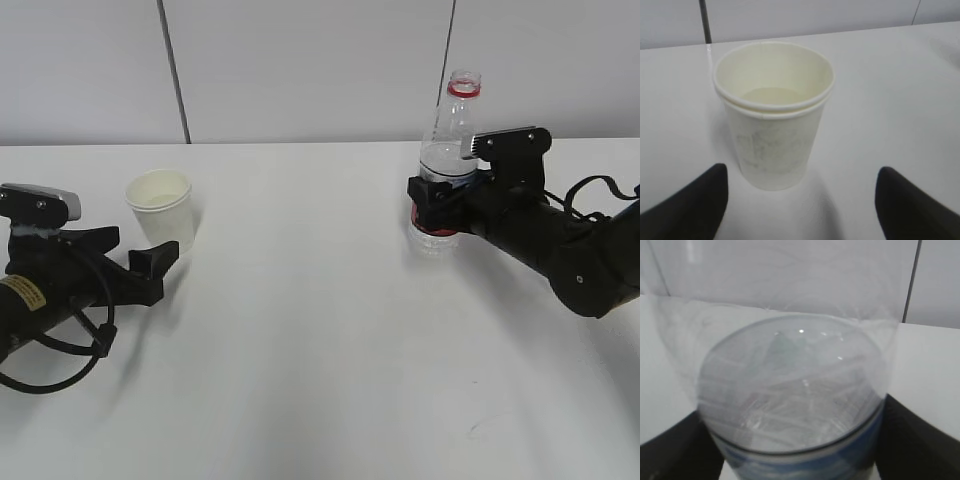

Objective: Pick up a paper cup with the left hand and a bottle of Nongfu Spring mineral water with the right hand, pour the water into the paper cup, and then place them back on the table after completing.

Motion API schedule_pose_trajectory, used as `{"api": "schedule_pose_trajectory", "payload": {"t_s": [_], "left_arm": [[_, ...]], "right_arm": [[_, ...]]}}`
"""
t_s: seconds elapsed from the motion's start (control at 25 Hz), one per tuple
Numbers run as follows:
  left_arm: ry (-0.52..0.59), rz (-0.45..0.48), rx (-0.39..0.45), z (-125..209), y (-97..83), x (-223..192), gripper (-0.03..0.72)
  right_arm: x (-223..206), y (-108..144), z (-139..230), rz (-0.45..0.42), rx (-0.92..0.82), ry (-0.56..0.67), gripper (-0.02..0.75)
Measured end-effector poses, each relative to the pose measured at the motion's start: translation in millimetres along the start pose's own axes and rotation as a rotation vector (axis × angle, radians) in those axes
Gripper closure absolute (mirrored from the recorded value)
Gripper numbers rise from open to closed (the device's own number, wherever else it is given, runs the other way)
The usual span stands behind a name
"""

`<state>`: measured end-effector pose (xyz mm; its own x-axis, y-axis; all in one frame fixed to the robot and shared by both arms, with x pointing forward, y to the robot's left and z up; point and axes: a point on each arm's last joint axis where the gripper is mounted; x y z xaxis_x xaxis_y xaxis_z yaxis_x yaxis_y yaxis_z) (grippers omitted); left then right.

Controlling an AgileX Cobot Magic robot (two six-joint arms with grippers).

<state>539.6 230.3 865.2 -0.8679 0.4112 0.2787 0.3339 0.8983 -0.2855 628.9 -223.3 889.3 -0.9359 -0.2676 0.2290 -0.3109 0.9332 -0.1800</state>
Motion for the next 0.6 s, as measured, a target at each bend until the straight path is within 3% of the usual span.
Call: {"api": "schedule_pose_trajectory", "payload": {"t_s": [0.6], "left_arm": [[0.000, 0.000, 0.000, 0.0, 0.0, 0.0, 0.135]], "right_arm": [[0.0, 1.7, 0.1, -0.019, 0.016, 0.000, 0.146]]}}
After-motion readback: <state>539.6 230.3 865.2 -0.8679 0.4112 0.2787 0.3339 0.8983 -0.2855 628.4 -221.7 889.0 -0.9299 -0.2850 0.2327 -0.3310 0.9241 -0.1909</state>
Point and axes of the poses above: a point on each arm's last joint axis where the gripper is mounted, x pointing back along that axis away from the gripper, y along the wrist's bending axis when the last joint is at zero, z = x × y, and after that the axes turned 13 degrees about x, right-handed
